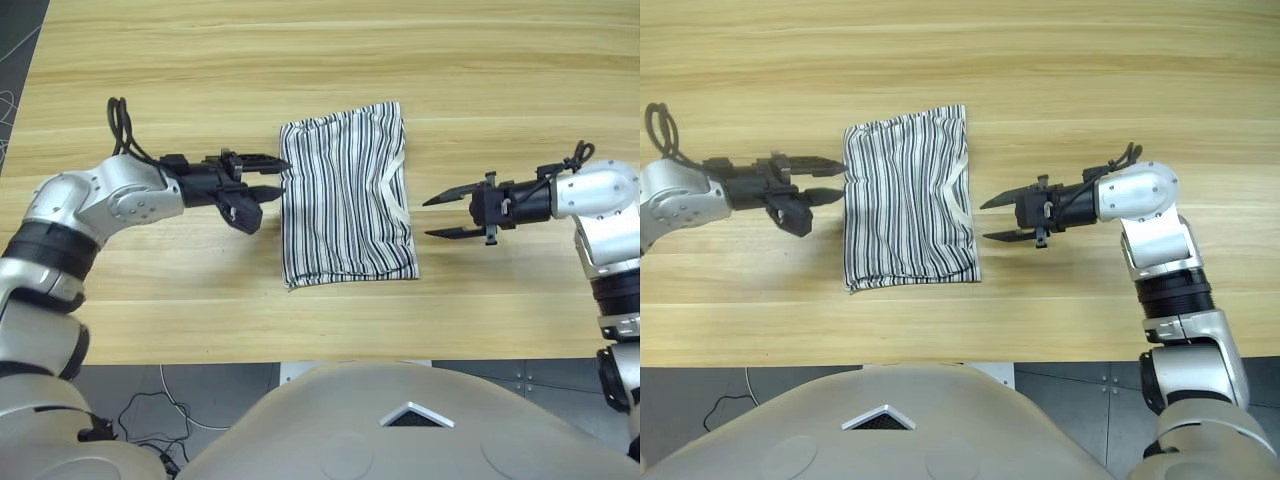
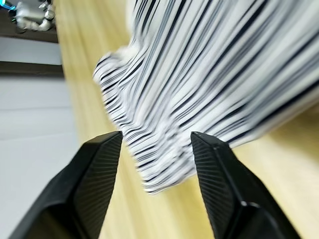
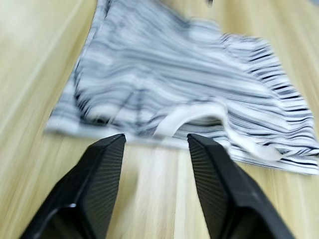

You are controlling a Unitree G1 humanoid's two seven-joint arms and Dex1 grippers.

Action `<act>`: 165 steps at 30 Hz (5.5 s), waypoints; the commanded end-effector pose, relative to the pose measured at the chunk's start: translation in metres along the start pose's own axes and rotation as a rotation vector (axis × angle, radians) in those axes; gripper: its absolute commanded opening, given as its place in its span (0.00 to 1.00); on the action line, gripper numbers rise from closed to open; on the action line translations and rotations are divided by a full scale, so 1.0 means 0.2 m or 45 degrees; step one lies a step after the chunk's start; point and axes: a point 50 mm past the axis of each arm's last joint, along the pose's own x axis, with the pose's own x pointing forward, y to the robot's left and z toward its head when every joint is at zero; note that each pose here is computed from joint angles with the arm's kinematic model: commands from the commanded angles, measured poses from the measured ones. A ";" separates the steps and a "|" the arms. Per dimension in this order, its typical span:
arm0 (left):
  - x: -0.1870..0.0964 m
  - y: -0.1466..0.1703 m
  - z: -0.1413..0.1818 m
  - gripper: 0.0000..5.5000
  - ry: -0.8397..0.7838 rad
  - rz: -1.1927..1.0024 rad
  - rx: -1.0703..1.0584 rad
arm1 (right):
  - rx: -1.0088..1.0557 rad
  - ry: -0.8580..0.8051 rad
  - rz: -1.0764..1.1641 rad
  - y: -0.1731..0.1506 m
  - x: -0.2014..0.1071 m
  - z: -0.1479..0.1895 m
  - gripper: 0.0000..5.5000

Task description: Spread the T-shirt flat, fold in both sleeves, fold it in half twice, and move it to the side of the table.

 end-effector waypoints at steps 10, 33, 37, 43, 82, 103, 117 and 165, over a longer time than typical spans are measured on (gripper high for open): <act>-0.13 -0.14 0.10 0.62 0.078 -0.160 -0.035 | -0.415 0.000 0.103 0.11 0.11 0.04 0.60; 0.10 -0.26 0.26 0.62 -0.187 -0.291 -0.102 | -0.664 -0.043 0.089 0.14 0.25 0.02 0.60; 0.11 -0.25 0.27 0.62 -0.202 -0.292 -0.107 | -0.662 -0.043 0.090 0.14 0.26 0.01 0.60; 0.12 -0.22 0.29 0.58 -0.221 -0.283 -0.118 | -0.626 -0.049 0.116 0.16 0.29 -0.01 0.55; -0.06 0.00 0.39 0.02 -0.454 -0.613 -0.879 | 0.154 -0.361 0.422 0.15 0.12 0.27 0.03; -0.08 0.15 0.06 0.02 -0.343 -0.294 -1.042 | 0.019 -0.294 -0.100 -0.26 0.15 0.23 0.03; 0.09 0.14 -0.18 0.09 -0.162 -0.164 -1.192 | 0.022 -0.192 -0.299 -0.43 0.27 0.08 0.09; 0.00 0.10 -0.43 0.35 -0.048 0.596 -1.429 | 0.320 0.988 -0.788 -0.14 -0.13 -0.64 0.36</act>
